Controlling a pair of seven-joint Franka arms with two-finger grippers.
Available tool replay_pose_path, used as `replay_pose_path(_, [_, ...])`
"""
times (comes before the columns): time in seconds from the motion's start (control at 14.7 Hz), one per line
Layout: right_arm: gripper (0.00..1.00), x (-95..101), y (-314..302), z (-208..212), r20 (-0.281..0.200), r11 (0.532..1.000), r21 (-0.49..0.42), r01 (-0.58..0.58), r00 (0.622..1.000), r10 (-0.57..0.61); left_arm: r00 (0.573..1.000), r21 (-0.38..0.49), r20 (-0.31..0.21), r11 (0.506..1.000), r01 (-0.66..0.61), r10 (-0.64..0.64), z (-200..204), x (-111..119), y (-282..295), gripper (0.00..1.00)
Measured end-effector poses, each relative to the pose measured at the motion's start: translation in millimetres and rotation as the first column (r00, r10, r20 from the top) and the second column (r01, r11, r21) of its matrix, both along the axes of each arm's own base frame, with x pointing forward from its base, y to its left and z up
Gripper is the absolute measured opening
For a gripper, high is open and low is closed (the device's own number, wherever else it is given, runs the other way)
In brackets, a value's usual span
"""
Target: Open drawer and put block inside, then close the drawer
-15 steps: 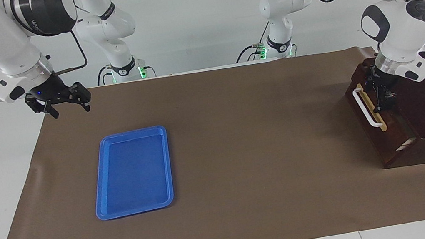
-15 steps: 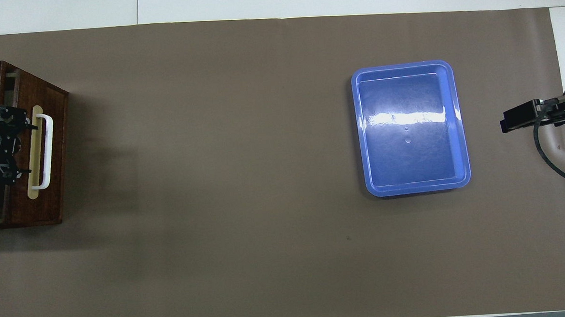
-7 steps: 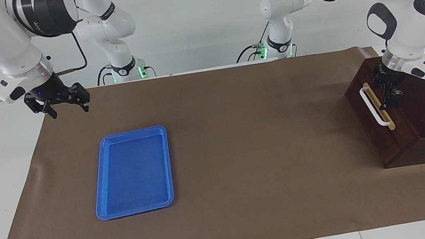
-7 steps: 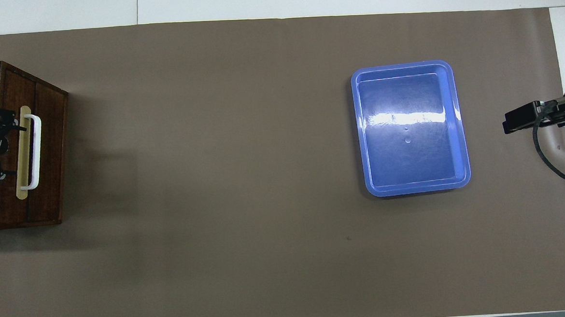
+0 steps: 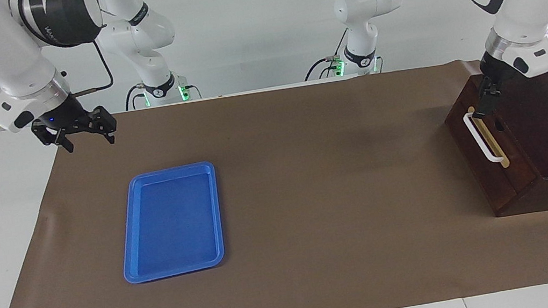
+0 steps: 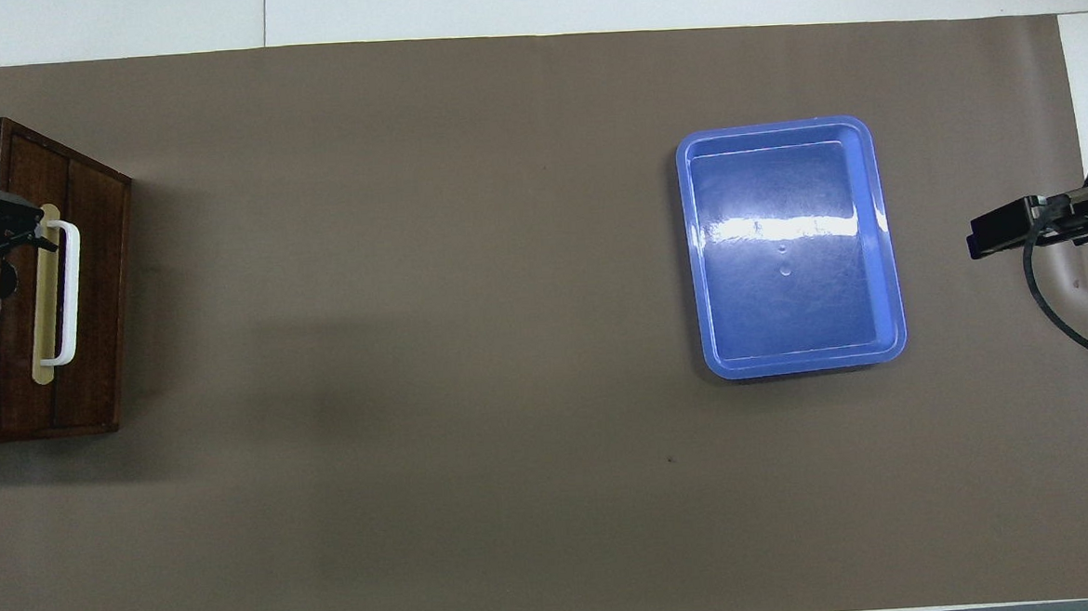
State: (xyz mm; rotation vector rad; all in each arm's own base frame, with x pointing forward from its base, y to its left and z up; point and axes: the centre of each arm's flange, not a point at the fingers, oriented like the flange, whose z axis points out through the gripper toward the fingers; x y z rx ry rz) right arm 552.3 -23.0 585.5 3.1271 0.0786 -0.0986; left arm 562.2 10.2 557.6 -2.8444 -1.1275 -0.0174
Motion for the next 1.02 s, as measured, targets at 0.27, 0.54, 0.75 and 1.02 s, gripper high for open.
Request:
replay_pose_path(0.27, [1.00,-0.1,0.0,0.3,0.000,1.000,0.000,0.000,1.000,0.000,0.932,-0.052,-0.062,0.933,0.355,-0.358,12.3,-16.8,-17.1,1.00])
replay_pose_path(0.54, [1.00,-0.2,0.0,0.4,0.001,1.000,0.000,0.000,1.000,0.000,0.863,-0.096,-0.102,0.868,0.487,-0.495,9.5,-23.1,-27.5,1.00])
replay_pose_path(0.75, [1.00,-0.2,0.0,0.4,0.001,1.000,0.000,0.000,1.000,0.000,0.774,-0.123,-0.111,0.781,0.612,-0.623,10.7,-25.3,-33.3,1.00])
replay_pose_path(1.02, [1.00,-0.2,0.0,0.4,0.001,1.000,0.000,0.000,1.000,0.000,0.699,-0.140,-0.107,0.706,0.694,-0.707,29.7,-24.3,-40.2,1.00])
